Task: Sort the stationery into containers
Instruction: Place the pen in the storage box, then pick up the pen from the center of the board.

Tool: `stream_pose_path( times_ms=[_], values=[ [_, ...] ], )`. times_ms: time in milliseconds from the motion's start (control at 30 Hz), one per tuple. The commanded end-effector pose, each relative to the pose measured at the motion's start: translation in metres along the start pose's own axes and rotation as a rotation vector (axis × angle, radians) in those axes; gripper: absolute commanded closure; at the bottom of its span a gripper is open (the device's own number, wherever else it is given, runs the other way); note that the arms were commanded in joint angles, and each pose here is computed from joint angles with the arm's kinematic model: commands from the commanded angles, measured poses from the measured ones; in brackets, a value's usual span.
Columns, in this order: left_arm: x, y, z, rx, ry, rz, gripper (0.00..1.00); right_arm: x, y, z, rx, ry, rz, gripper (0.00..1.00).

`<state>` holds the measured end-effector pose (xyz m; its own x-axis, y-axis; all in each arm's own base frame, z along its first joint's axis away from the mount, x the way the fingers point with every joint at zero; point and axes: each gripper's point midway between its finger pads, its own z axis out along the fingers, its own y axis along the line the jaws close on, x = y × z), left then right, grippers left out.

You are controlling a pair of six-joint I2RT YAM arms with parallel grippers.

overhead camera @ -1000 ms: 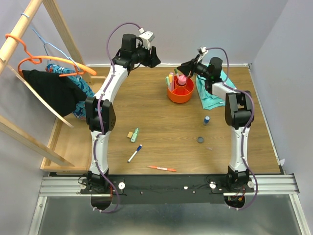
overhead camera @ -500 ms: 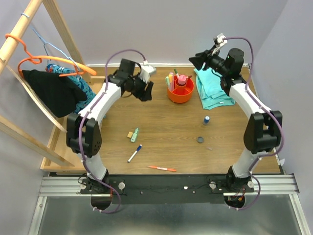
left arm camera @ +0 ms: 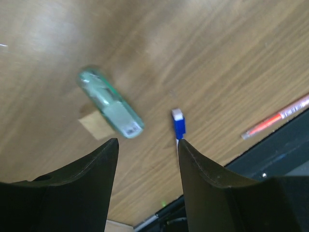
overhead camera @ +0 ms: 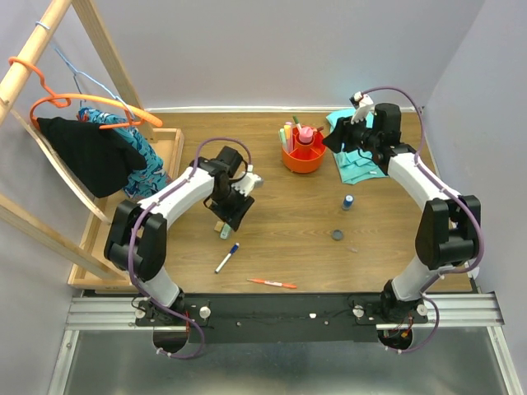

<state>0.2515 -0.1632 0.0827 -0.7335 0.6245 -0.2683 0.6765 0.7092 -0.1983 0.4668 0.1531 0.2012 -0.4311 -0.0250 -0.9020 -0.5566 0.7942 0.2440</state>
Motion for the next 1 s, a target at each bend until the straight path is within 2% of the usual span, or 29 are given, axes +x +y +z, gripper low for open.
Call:
stream_pose_path(
  times_ms=[0,400,700,967],
  values=[
    [0.027,-0.020,0.007,0.014,0.104,0.012,0.39,-0.006,0.000,-0.014,0.038,0.002,-0.014,0.40],
    [0.049,-0.035,0.021,0.061,0.196,0.016,0.41,0.001,0.004,-0.019,0.030,0.017,-0.018,0.41],
    [0.046,-0.045,0.035,0.074,0.222,0.042,0.42,0.014,0.010,-0.030,0.031,0.026,-0.011,0.41],
    [0.046,-0.039,0.049,0.059,0.254,0.037,0.46,0.020,0.013,-0.045,0.053,0.026,-0.048,0.41]
  ],
)
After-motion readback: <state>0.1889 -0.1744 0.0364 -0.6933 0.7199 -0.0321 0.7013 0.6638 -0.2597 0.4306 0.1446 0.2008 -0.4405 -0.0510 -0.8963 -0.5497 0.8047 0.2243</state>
